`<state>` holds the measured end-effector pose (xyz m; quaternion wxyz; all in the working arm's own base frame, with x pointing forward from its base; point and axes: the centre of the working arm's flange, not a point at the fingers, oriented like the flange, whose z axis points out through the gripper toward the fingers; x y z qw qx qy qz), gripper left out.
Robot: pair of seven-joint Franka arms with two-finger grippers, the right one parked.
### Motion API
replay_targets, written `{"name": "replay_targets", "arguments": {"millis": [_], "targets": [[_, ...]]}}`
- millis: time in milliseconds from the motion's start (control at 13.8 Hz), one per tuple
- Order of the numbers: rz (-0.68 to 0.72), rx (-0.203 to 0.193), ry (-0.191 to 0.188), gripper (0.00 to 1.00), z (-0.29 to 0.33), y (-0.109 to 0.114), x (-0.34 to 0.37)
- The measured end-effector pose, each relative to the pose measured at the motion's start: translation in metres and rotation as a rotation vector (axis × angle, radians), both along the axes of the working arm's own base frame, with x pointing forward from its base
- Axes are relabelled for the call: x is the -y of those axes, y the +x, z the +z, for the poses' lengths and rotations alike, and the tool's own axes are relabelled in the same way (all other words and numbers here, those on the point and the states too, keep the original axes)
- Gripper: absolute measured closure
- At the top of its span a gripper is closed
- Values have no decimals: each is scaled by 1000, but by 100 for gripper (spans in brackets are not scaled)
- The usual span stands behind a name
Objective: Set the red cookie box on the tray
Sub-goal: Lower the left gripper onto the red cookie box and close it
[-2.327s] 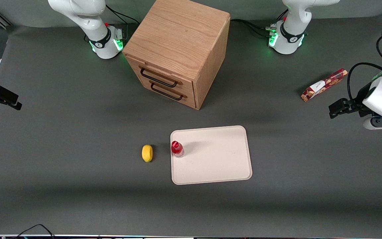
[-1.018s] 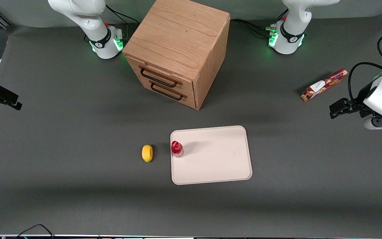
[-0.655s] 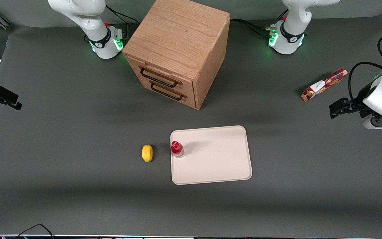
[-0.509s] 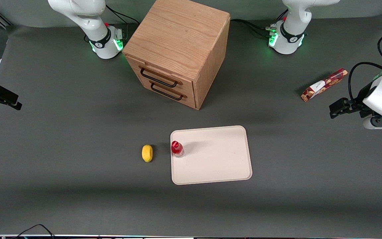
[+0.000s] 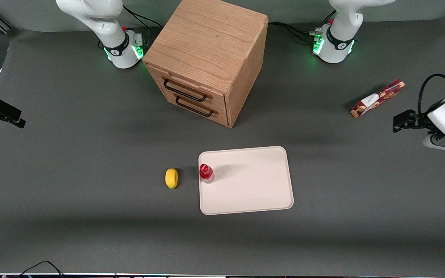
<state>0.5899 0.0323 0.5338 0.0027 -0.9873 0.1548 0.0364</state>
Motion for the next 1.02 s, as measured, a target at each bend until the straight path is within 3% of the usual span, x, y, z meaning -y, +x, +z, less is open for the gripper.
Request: {"name": "replay_targets", "arguments": {"millis": [291,436,727,1018], "targets": [[-146,-101,-13,0,-45,-19,-72],[-206,-133,-25,0,-72,-32,-93],[-276,-134,-20,0,-118,-84,-105],[-340,-91,-18,0,-169,-139,-118]]}}
